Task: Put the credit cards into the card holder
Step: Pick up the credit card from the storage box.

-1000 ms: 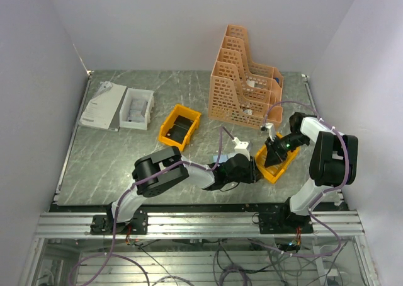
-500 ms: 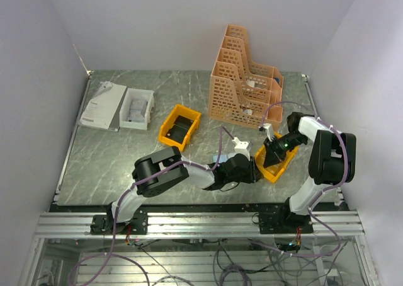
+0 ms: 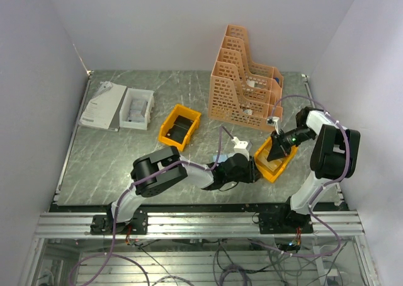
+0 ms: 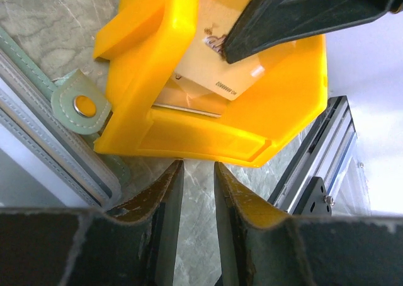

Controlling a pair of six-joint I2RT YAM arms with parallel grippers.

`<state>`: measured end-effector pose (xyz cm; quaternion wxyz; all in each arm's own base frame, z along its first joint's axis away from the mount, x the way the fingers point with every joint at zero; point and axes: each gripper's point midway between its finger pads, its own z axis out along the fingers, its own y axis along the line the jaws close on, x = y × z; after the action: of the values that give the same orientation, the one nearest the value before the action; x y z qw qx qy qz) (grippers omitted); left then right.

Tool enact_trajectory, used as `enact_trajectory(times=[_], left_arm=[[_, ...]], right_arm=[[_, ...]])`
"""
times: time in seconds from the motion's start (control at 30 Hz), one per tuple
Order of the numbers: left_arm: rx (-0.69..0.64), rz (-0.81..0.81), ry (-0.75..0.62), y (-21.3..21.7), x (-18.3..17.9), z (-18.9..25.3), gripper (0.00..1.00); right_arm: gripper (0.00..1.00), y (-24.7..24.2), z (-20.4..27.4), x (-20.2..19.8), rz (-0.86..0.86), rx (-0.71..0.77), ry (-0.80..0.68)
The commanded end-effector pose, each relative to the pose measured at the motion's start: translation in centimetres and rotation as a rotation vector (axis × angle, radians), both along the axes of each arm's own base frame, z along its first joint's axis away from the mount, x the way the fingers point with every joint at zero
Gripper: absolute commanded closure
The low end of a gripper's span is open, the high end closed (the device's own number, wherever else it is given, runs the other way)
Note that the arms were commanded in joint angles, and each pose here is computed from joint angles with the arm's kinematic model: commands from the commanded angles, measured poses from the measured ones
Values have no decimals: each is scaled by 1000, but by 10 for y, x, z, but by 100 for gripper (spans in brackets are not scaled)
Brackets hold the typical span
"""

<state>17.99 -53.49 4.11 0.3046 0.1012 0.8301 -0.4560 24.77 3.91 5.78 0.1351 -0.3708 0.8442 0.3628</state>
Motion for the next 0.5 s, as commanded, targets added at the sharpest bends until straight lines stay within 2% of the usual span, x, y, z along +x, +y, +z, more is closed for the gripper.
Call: enact_trajectory(times=[0.0,0.1,0.47], left_arm=[[-48,13,-46,1,8,25,63],[-50,12,-47,2,7,25,63],[-53,13,-46,2,7,25,63]], right_arm=[[96,7,5,-4,6,61,36],[88,6,3,-4,0,52,33],[79,10,-3,-11,18,58,66]])
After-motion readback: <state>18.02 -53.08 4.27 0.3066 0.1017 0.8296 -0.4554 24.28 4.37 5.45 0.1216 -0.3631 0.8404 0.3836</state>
